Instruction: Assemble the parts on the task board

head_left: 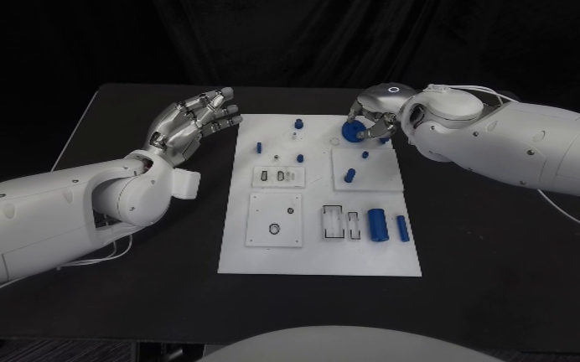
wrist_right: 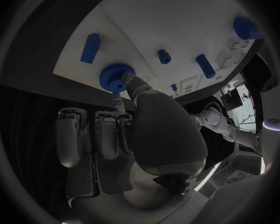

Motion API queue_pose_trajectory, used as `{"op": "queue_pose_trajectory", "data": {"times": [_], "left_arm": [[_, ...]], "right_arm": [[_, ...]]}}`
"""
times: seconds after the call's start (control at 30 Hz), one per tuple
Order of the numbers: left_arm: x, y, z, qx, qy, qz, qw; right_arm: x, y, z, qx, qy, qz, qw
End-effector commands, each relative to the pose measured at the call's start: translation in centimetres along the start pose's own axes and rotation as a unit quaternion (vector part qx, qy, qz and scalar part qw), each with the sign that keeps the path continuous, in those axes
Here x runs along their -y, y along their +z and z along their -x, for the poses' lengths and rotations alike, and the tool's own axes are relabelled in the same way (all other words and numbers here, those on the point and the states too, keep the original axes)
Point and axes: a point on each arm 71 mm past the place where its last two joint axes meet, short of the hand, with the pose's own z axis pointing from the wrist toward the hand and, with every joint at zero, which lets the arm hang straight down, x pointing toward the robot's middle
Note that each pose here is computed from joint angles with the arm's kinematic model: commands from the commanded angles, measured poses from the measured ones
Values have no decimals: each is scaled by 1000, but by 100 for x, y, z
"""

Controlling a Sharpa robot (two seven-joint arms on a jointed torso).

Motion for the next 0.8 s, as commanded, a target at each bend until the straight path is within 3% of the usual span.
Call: {"op": "queue_pose_trajectory", "data": {"times": [0.03, 0.3, 0.8], "left_arm": [[26, -10, -14, -4, -5, -19, 1000], [29, -13, -14, -3, -4, -20, 1000], [34, -20, 11, 0, -2, -20, 1000]], "right_arm": [[-95, 0, 130, 49, -10, 25, 998], [-337, 43, 351, 83, -11, 58, 995], [-750, 301, 367, 75, -12, 101, 992]]}}
